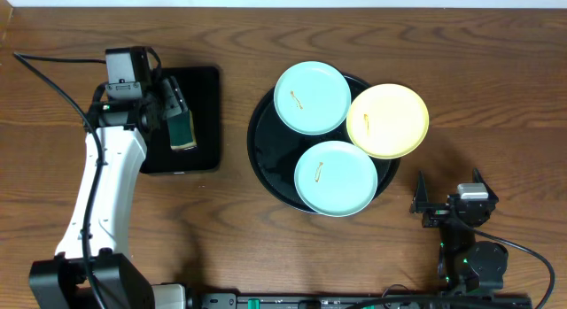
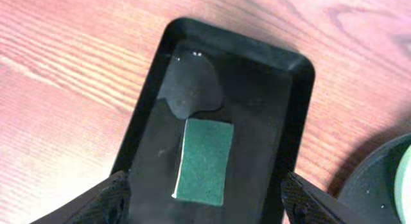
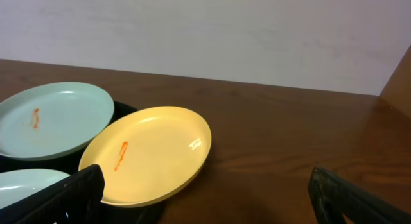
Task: Clean dirty plates on tray and stack at the side
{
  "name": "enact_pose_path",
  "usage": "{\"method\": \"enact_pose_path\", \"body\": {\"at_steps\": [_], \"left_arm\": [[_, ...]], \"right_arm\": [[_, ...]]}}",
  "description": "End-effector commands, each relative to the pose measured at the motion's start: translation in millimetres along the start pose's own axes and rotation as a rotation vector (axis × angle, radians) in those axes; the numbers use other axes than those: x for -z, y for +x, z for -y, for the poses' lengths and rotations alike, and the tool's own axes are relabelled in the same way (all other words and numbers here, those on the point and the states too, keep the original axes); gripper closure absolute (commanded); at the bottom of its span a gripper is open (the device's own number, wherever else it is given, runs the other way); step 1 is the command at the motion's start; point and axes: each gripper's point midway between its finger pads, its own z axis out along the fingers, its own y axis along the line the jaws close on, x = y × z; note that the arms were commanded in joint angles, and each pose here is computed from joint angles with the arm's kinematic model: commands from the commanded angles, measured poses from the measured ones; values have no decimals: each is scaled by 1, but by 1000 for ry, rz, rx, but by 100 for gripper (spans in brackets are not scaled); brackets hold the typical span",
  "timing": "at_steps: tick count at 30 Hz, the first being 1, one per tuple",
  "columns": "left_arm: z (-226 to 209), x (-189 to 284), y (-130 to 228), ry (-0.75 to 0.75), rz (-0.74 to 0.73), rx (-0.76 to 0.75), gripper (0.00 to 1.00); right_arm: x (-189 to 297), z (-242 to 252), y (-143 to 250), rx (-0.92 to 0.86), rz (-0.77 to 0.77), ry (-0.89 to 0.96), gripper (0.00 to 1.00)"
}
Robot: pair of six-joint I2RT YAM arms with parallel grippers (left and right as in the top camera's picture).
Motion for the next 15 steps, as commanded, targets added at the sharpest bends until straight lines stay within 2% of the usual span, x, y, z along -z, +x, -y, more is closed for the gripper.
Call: {"method": "enact_pose_path", "body": {"at_steps": [1, 15], "left_arm": [[-7, -26, 26, -35, -95, -32, 23], [-18, -123, 98, -102, -352, -56, 23]], "right_arm": [[0, -2, 2, -16, -6, -9, 1], [0, -2, 2, -16, -6, -8, 1]]}}
